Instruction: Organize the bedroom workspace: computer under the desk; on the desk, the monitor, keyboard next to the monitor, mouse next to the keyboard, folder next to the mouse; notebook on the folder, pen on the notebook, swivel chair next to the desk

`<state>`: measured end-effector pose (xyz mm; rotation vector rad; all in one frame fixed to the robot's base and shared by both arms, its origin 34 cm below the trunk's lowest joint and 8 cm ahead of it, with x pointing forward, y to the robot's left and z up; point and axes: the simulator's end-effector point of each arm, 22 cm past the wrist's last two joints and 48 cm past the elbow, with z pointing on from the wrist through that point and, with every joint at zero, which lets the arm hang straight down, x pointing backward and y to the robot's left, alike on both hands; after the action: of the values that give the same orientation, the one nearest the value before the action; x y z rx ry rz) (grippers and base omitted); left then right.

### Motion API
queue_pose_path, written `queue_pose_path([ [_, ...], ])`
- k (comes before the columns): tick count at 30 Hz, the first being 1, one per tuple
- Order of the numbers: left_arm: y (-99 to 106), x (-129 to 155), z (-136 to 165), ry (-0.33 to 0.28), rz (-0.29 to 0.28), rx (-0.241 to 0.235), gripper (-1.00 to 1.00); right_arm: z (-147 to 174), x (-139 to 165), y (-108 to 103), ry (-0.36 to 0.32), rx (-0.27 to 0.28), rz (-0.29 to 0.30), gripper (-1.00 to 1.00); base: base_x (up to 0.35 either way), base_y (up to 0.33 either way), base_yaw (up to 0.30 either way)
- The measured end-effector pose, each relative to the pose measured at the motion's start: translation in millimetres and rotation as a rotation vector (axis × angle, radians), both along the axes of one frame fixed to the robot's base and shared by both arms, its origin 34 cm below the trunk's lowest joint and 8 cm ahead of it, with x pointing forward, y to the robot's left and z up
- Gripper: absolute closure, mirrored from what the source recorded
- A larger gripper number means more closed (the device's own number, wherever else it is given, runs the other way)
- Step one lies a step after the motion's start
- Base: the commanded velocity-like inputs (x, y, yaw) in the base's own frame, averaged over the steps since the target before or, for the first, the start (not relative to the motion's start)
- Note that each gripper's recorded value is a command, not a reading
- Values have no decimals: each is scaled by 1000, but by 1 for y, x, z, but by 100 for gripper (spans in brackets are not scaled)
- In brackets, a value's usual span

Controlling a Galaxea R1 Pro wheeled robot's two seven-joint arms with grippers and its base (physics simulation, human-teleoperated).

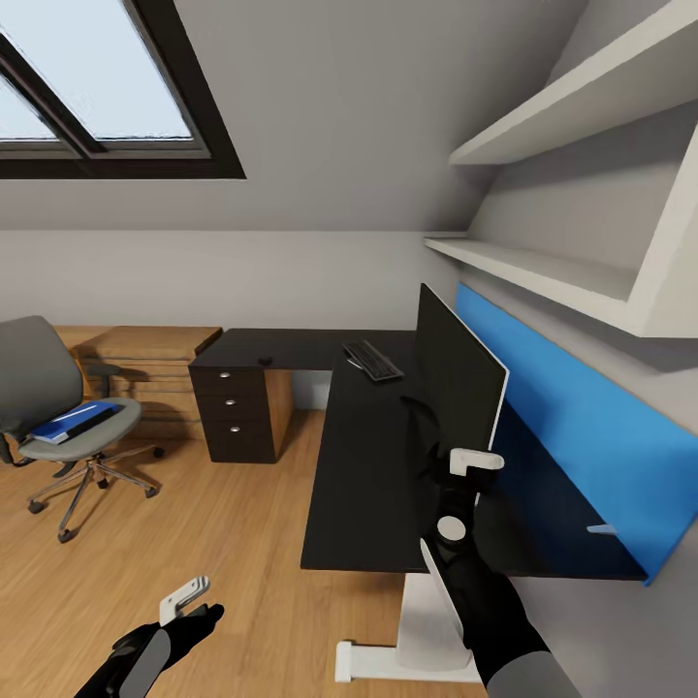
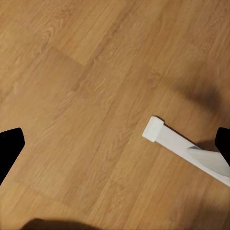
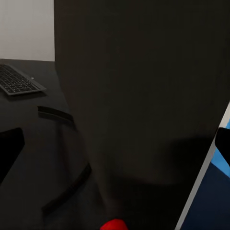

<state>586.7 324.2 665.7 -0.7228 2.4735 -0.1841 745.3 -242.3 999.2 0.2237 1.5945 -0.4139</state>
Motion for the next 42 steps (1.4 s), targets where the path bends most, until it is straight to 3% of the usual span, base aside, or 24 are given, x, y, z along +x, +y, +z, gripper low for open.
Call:
queue_pose_path([
  [19, 0, 0, 0, 2, -2, 2, -100, -2, 0, 1, 5, 0, 2, -100, 2, -122, 0],
  [28, 0, -1, 0, 2, -2, 3, -100, -13, -1, 3, 29, -9, 6, -100, 154, -137, 0],
  [42, 0, -1, -1, 3, -1, 3, -100, -13, -1, 6, 29, -15, 13, -100, 93, 25, 0],
])
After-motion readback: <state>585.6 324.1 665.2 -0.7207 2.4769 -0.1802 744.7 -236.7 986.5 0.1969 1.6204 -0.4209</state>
